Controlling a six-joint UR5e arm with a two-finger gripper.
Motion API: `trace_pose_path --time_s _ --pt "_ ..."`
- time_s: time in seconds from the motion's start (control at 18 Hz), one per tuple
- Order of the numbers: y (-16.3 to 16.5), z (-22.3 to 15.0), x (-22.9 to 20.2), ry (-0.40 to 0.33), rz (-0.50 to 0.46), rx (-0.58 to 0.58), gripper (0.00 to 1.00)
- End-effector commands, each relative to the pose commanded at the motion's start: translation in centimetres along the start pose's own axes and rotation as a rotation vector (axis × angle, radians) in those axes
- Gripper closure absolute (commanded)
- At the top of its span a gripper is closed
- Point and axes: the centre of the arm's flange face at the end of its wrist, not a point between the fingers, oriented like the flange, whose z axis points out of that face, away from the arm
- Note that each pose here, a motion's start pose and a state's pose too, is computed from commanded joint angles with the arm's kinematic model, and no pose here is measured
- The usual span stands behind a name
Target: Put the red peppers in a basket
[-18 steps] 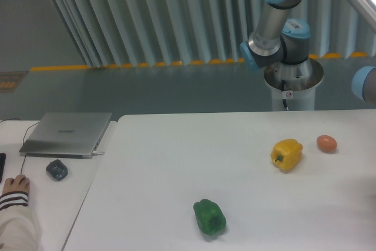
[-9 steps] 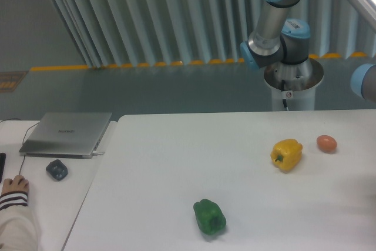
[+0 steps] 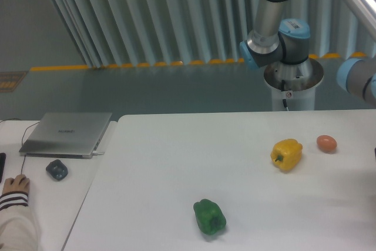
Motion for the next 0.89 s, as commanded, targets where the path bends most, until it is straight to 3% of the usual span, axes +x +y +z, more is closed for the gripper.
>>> trace_pose_path --time_s 0.06,0.22,0.39,0.5,0.56,0.72,0.89 --pt "0.0 -0.4 0.0 0.001 0.031 0.006 0.00" --pt "0.5 -1.3 1.1 0.100 0.093 0.044 0.00" --pt "0.0 -1.3 1.7 0.119 0.135 0.045 0.00" --pt "-1.1 -1.3 2.9 0.156 0.227 0.045 0.00" --pt "-1.5 -1.8 3.7 0.181 0.324 0.060 0.00" --pt "-3.1 -2.9 6.1 0.271 0.390 0.147 0.00" --pt "-4.3 -4.8 8.8 0.253 0.446 0.119 0.00"
